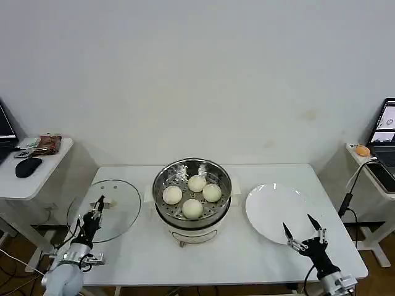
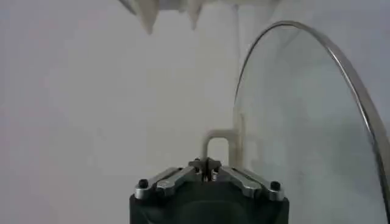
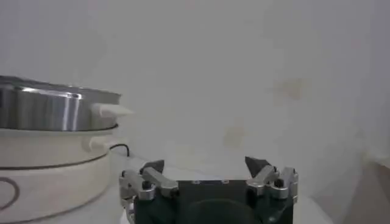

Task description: Take steamed baozi put them in steamer then cover it.

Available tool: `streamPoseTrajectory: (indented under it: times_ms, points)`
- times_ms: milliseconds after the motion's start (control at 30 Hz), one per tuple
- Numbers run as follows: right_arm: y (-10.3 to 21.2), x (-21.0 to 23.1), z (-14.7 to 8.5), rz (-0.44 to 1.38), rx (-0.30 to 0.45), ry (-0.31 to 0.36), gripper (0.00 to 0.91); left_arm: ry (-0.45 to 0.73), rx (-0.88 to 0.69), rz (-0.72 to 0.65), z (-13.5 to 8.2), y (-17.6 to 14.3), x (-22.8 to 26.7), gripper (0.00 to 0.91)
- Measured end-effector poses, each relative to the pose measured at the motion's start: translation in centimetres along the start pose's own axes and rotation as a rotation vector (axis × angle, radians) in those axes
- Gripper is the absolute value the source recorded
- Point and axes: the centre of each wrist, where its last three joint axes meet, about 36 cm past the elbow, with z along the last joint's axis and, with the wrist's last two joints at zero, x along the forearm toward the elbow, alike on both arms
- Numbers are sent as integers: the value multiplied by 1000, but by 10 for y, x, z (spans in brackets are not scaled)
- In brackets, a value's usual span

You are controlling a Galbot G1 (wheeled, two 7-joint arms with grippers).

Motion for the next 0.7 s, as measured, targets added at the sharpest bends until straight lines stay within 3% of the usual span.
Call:
streamPoseTrajectory:
  times_ms: [400,700]
  points:
    - [-1,8,-8,-8,17,-6,907,25,-46,-12,-11,55,-13,0]
    - [3,11,-11,-18,24,-12,907,45,-46,-17,-7,103,-21,0]
